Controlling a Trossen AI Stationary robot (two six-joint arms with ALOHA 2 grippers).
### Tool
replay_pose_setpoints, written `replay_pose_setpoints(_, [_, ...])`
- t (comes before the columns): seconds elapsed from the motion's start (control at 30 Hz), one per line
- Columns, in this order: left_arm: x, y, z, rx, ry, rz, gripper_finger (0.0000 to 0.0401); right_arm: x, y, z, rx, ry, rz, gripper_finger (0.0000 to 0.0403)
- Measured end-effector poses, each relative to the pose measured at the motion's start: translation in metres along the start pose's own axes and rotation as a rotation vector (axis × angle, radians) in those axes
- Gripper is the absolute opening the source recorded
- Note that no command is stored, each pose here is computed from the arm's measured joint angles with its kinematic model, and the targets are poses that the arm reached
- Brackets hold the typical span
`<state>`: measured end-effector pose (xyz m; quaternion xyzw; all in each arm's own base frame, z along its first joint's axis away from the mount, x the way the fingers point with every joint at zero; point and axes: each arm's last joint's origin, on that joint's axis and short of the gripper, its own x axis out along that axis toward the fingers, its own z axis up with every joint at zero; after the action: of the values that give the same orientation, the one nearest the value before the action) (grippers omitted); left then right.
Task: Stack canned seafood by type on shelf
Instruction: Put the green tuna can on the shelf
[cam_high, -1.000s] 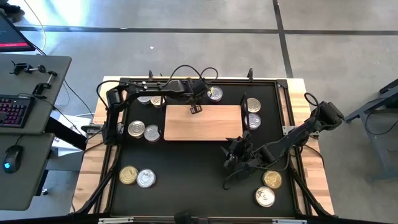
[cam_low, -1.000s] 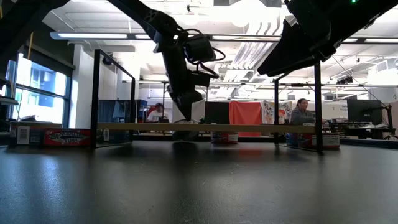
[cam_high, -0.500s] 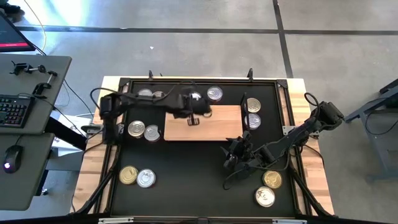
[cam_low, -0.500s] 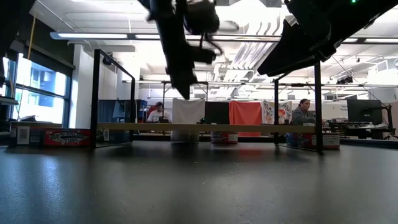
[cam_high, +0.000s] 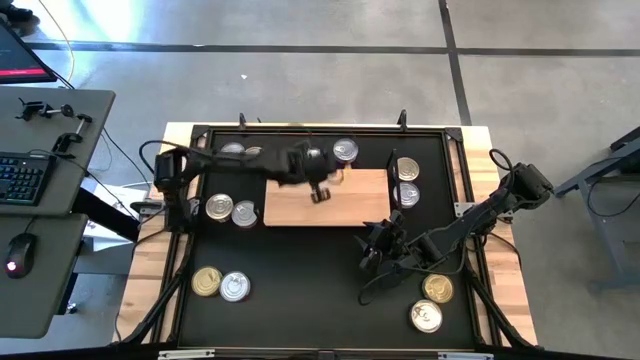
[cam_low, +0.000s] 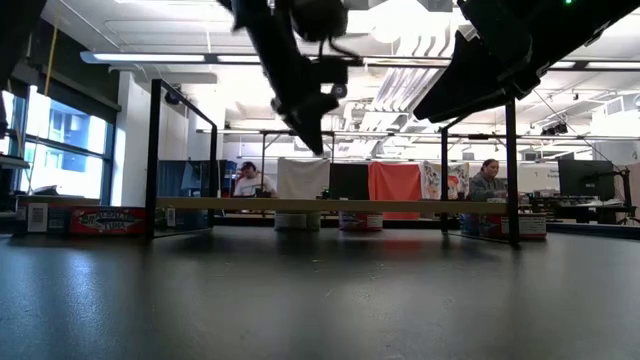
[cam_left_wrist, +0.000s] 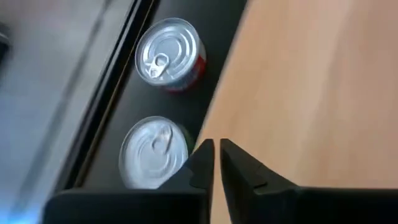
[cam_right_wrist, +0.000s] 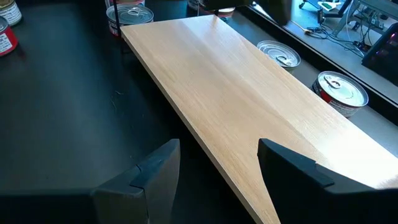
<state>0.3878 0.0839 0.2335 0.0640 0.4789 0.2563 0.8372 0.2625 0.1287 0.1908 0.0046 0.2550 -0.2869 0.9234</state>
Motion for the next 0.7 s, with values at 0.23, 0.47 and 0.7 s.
replay_pose_setpoints(0.23, [0.044,0.061,-0.005,-0.194,-0.036,-0.097,0.0105,0.0,0.0,0.0,-0.023,0.0,0.0,0.0211])
replay_pose_setpoints(0.47, [0.088,0.079,-0.026,-0.258,0.081,-0.124,0.0169,0.0,0.0,0.001,-0.012,-0.004,0.002,0.0211])
replay_pose_setpoints(0.7, [0.119,0.086,-0.035,-0.293,0.089,0.019,0.0174,0.0,0.0,0.001,-0.011,-0.005,0.002,0.0211])
